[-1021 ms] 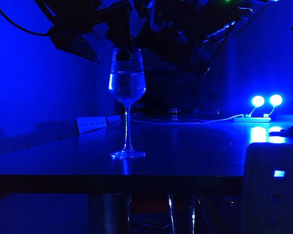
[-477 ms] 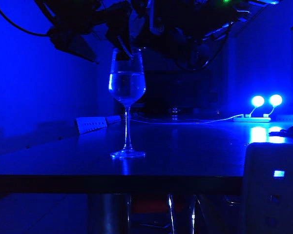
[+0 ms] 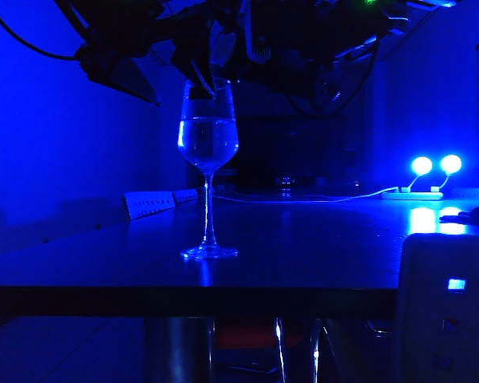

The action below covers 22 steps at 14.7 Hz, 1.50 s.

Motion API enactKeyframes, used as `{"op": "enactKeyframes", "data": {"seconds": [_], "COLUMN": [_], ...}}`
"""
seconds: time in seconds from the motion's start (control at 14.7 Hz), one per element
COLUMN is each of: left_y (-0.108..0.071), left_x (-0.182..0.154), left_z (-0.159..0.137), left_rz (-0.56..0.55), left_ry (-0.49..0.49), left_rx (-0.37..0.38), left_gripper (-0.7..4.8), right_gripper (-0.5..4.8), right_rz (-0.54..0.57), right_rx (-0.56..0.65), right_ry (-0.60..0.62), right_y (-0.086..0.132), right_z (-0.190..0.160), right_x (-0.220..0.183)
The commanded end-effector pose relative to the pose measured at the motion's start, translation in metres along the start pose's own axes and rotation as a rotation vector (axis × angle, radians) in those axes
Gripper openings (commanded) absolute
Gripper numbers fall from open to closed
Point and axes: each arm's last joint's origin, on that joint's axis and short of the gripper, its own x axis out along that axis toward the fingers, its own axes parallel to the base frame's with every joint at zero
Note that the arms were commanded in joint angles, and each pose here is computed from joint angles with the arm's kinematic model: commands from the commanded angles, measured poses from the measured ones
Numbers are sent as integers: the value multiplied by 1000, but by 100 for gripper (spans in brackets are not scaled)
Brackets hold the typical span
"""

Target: Pick up the black thermos cup, pour some water from it into the stemmed glass, and then put the thermos cup back on the table.

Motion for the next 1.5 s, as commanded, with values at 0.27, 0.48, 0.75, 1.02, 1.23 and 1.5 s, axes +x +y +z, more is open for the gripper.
{"op": "enactKeyframes", "data": {"seconds": [0.27,0.48,0.75,1.02,1.23,1.5], "left_y": [0,1,1,1,1,1], "left_x": [-2,-2,-2,-2,-2,-2], "left_z": [0,0,0,0,0,0], "left_rz": [6,31,31,31,31,31], "left_ry": [13,11,10,10,10,11], "left_rx": [4,4,4,4,4,3], "left_gripper": [479,479,479,479,479,479], "right_gripper": [84,84,84,84,84,84], "right_rz": [-163,-163,-157,-160,-165,-165], "right_rx": [-76,-167,-201,-262,-263,-308], "right_ry": [-12,-4,-1,1,1,5], "right_y": [-23,-22,-22,-22,-23,-23], "right_z": [3,3,2,3,3,3], "right_x": [-3,-3,-3,-3,-3,-3]}}
